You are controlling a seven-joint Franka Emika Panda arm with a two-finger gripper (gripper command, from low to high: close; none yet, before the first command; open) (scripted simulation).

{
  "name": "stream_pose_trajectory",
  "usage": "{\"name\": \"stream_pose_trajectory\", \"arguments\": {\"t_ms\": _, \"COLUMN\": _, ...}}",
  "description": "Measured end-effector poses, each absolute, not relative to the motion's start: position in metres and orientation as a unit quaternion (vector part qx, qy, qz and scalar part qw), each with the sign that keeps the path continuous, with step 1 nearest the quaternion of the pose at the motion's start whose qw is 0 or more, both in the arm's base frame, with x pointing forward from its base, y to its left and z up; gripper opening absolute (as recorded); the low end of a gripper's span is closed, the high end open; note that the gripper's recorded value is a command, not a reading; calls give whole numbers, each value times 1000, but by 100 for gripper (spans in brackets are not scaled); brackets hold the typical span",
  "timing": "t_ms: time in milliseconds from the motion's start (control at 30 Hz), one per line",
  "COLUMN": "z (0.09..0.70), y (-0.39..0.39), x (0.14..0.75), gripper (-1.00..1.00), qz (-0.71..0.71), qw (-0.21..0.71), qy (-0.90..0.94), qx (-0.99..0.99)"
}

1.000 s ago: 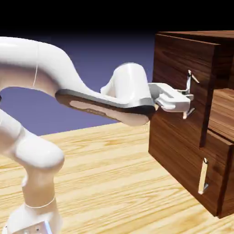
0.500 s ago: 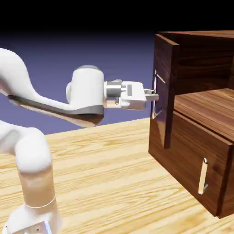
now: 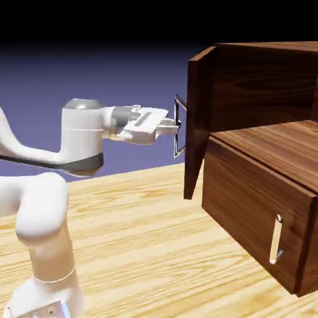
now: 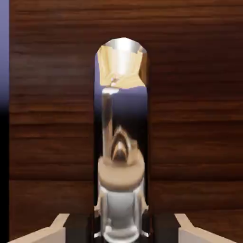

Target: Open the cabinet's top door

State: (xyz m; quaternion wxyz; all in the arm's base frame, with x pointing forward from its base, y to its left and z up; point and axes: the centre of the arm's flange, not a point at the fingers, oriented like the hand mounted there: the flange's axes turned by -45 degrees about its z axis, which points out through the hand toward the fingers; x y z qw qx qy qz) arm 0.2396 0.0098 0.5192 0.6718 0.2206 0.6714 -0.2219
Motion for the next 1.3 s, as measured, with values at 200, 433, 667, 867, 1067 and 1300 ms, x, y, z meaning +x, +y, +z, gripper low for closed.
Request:
{"name": "stream_pose_trajectory", "arguments": {"t_ms": 200, "z": 519, "y": 36, "x": 222, "gripper": -100, "qz": -243, "qw": 665, "qy": 664, "qx": 242}}
{"name": "stream_pose_trajectory", "arguments": {"t_ms": 433, "z": 519, "y": 78, "x": 197, "gripper": -100, "qz": -275, "qw": 652, "qy": 651, "qx": 274}}
{"name": "stream_pose_trajectory", "arguments": {"t_ms": 667, "z": 519, "y": 132, "x": 173, "gripper": -100, "qz": -313, "qw": 634, "qy": 634, "qx": 313}}
{"name": "stream_pose_trajectory", "arguments": {"t_ms": 867, "z": 519, "y": 196, "x": 154, "gripper": -100, "qz": -354, "qw": 612, "qy": 612, "qx": 354}}
{"name": "stream_pose_trajectory", "arguments": {"t_ms": 1067, "z": 519, "y": 261, "x": 143, "gripper": -100, "qz": -393, "qw": 588, "qy": 588, "qx": 393}}
{"name": "stream_pose_trajectory", "arguments": {"t_ms": 1300, "z": 519, "y": 328, "x": 141, "gripper": -100, "qz": -431, "qw": 560, "qy": 560, "qx": 432}}
